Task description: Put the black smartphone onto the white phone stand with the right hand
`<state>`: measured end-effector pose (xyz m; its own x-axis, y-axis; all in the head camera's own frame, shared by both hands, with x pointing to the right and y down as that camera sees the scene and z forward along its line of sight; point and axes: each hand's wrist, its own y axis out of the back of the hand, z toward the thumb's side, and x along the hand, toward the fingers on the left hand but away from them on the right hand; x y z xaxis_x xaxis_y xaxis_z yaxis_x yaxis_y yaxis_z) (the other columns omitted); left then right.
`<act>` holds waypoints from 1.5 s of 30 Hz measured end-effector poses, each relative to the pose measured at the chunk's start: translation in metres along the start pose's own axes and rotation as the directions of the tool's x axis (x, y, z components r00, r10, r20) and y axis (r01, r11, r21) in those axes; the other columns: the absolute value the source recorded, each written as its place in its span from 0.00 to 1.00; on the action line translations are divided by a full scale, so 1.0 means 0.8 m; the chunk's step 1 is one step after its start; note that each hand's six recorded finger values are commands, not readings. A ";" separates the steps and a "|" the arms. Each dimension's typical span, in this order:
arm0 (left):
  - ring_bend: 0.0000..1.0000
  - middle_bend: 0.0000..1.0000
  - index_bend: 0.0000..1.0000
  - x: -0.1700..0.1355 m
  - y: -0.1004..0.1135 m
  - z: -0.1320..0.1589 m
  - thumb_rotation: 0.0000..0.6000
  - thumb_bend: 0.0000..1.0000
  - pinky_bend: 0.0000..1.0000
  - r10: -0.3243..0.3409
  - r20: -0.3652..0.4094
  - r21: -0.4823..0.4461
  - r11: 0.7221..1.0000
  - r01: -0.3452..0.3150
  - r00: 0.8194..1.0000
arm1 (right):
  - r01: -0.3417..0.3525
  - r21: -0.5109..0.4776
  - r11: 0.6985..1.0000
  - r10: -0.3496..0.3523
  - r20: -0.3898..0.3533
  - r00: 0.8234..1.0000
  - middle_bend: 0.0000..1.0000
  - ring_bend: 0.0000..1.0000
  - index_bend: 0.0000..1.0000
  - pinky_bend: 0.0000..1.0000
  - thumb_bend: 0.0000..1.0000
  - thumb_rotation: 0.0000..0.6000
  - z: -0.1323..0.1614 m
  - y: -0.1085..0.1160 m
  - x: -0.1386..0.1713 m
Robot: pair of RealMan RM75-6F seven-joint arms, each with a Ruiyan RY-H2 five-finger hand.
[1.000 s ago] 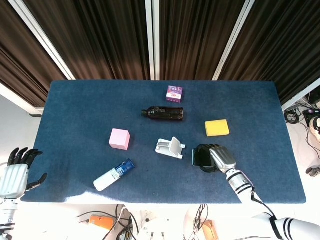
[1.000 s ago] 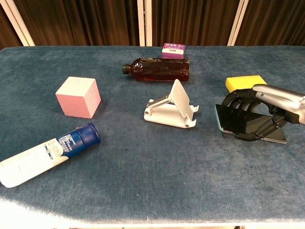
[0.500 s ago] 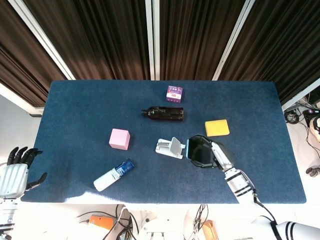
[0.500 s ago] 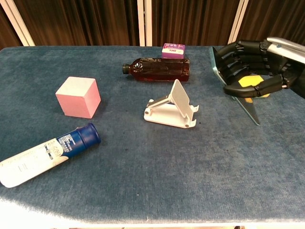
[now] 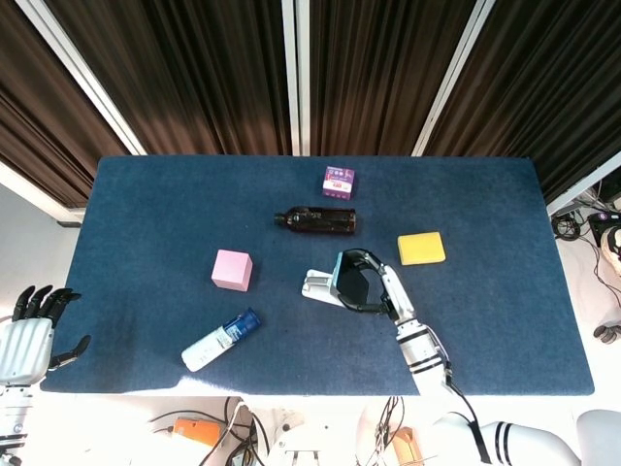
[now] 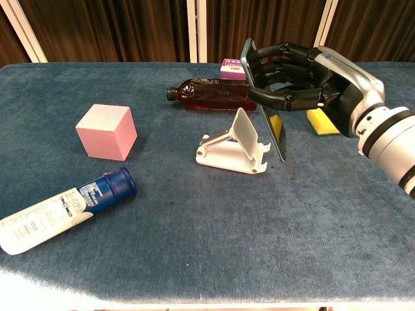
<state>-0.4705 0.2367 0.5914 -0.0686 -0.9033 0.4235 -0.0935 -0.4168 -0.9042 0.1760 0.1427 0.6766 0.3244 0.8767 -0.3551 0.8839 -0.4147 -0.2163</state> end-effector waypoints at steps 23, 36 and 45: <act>0.09 0.19 0.24 0.003 -0.005 -0.002 1.00 0.18 0.00 -0.010 -0.005 -0.003 1.000 0.010 1.000 | -0.012 -0.049 0.999 0.009 -0.073 0.997 0.40 0.25 0.45 0.32 0.53 1.00 -0.027 -0.033 -0.027; 0.09 0.19 0.24 0.003 -0.006 -0.002 1.00 0.18 0.00 -0.012 -0.005 -0.004 1.000 0.012 1.000 | -0.024 -0.062 0.998 0.020 -0.065 0.998 0.30 0.15 0.30 0.21 0.49 1.00 -0.035 -0.036 -0.024; 0.09 0.19 0.24 0.004 -0.008 -0.002 1.00 0.18 0.00 -0.017 -0.004 -0.005 1.000 0.017 1.000 | -0.032 -0.068 0.997 0.028 -0.058 0.998 0.24 0.08 0.20 0.18 0.44 1.00 -0.039 -0.037 -0.019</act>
<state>-0.4716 0.2366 0.5985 -0.0709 -0.8958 0.4387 -0.1000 -0.4312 -0.8967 0.1557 0.1490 0.7168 0.3680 0.8774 -0.3077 0.8939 -0.4250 -0.1428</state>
